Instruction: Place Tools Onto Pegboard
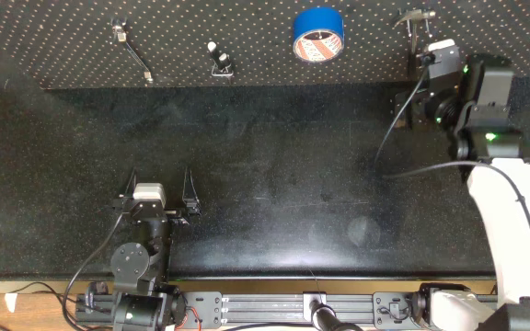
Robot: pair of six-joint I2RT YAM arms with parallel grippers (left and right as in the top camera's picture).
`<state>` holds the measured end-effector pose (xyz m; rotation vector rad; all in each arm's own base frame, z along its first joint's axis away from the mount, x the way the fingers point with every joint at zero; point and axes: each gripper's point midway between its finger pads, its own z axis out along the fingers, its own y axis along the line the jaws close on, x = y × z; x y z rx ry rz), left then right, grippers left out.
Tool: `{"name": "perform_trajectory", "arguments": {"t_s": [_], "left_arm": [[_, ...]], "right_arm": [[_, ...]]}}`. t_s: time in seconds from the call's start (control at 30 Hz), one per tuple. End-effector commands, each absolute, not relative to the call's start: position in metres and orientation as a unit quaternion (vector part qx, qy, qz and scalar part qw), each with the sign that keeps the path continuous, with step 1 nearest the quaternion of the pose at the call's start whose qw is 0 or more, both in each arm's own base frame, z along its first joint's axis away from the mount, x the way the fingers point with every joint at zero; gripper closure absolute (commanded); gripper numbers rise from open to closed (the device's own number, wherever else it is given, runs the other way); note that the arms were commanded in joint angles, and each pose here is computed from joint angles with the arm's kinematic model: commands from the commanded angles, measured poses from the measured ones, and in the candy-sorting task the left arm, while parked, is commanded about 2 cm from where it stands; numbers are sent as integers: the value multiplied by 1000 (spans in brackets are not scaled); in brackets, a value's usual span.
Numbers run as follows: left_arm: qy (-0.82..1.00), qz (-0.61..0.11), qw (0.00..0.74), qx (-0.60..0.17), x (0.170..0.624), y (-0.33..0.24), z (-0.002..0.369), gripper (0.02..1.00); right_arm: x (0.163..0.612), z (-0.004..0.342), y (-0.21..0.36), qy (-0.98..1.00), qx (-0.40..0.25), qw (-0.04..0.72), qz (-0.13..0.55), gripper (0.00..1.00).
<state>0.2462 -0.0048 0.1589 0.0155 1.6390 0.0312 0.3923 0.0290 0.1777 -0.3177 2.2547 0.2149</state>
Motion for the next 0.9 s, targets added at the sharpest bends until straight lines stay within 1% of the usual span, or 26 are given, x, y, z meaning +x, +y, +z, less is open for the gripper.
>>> {"name": "perform_trajectory", "arguments": {"t_s": [0.03,0.1,0.17,0.23,0.27,0.33,0.43,0.53,0.6,0.67,0.73,0.77,0.83,0.9], "left_arm": [[731,14,682,15,246,-7,158,23],[731,14,682,15,246,-7,158,23],[731,14,682,15,246,-7,158,25],[731,14,682,15,246,-7,158,23],[731,14,682,15,246,-7,158,23],[731,14,682,15,246,-7,158,23],[731,14,682,15,246,-7,158,23],[731,14,682,15,246,-7,158,23],[731,14,682,15,246,-7,158,23],[731,14,682,15,246,-7,158,23],[731,14,682,15,246,-7,158,23],[731,14,682,15,246,-7,158,23],[731,14,682,15,246,-7,158,23],[731,14,682,15,246,-7,158,23]], "right_arm": [[362,165,32,865,-137,478,69,25],[347,169,32,831,-143,534,55,25],[326,170,29,805,-134,576,40,25],[308,167,30,787,-133,601,35,25],[300,165,29,780,-125,611,37,25],[288,160,25,764,-90,637,42,25],[276,161,22,735,-49,675,48,25],[269,161,18,730,-19,681,50,25],[264,161,17,730,-15,682,48,25],[257,152,17,742,-1,667,60,25],[247,145,15,750,2,659,56,25],[246,154,15,736,-13,675,42,25],[246,158,14,730,-34,683,20,25],[246,158,13,730,-34,683,15,25]]}}
